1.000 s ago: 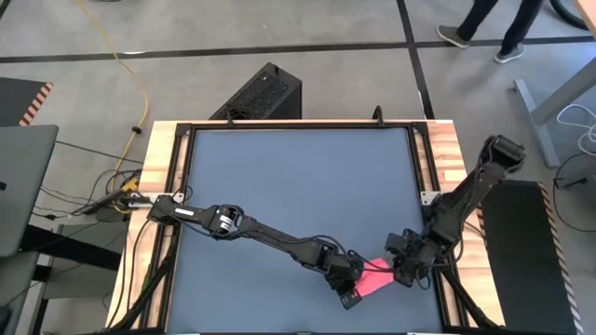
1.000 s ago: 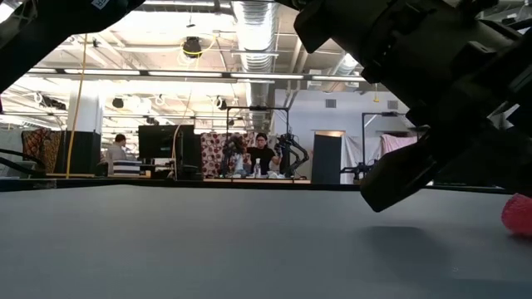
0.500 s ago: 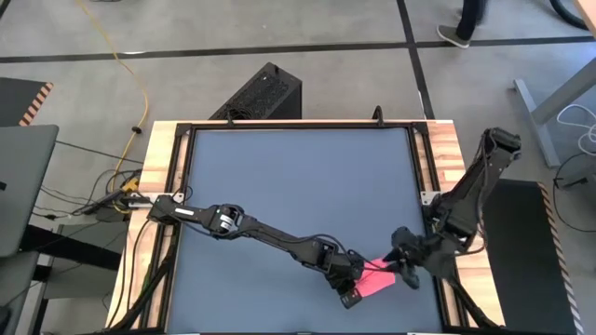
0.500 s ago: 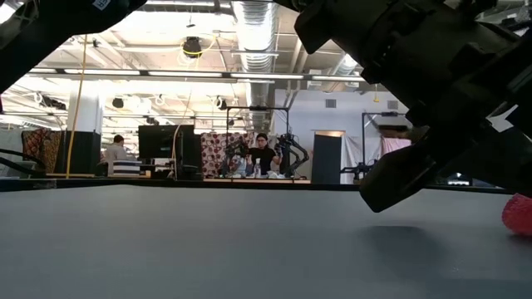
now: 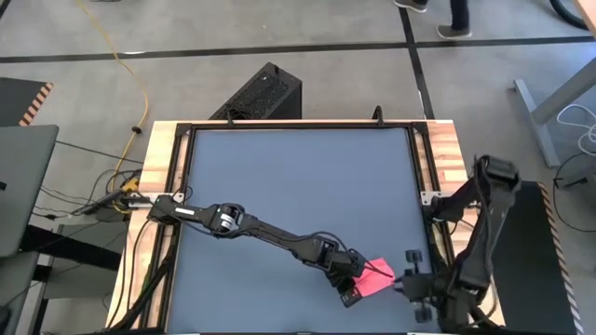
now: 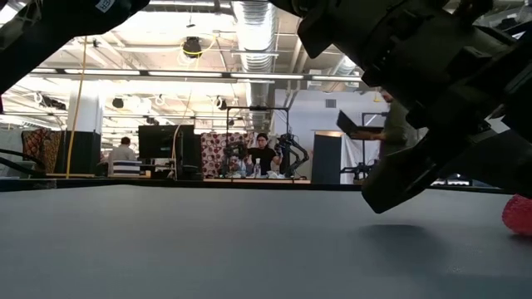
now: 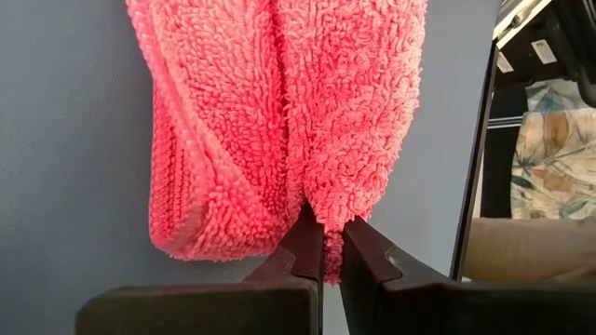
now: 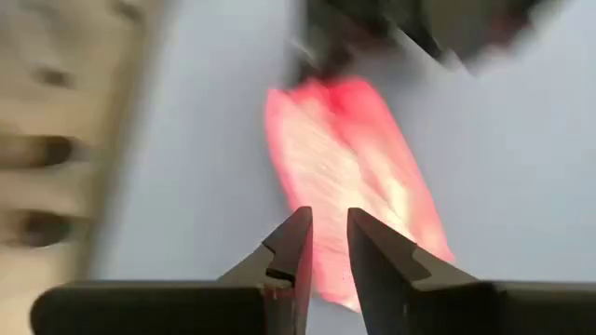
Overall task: Roll towel
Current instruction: Roll the pink towel
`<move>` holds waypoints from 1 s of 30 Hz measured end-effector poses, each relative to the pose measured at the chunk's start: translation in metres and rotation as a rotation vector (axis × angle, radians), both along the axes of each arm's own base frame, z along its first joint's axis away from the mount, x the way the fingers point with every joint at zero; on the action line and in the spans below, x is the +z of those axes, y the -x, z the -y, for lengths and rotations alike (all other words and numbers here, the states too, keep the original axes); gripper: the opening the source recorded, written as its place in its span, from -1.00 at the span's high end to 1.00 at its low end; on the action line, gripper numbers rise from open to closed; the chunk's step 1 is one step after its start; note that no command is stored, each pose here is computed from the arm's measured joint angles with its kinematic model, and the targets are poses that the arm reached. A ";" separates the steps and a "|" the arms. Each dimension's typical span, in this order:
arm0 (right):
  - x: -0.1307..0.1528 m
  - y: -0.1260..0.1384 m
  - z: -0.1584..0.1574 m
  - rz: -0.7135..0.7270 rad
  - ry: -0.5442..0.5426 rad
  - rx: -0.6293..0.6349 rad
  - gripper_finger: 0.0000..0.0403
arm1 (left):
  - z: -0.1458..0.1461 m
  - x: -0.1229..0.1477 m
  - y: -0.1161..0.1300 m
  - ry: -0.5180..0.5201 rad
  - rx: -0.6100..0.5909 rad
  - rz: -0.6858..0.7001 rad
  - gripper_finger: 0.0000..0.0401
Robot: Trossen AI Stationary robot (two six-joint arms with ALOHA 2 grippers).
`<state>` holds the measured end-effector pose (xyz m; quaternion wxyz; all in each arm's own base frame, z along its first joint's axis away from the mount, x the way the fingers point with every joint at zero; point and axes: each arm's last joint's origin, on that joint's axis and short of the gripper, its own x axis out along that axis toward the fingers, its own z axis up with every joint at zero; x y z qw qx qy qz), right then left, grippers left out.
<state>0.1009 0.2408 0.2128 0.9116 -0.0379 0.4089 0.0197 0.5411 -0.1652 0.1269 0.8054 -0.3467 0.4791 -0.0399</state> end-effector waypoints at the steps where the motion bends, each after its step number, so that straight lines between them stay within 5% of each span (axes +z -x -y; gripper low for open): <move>1: -0.008 0.000 0.000 -0.022 0.033 -0.040 0.52 | 0.000 0.000 0.000 0.001 0.000 0.001 1.00; 6: -0.025 -0.004 0.000 -0.077 0.111 -0.132 0.45 | 0.000 0.000 0.000 0.023 -0.004 -0.005 1.00; 15: -0.027 -0.009 -0.010 -0.057 0.093 -0.047 0.36 | -0.005 0.000 -0.002 0.047 -0.004 -0.016 1.00; 30: -0.061 -0.021 -0.016 -0.090 0.226 -0.039 0.36 | -0.006 0.001 -0.003 0.065 0.009 -0.016 1.00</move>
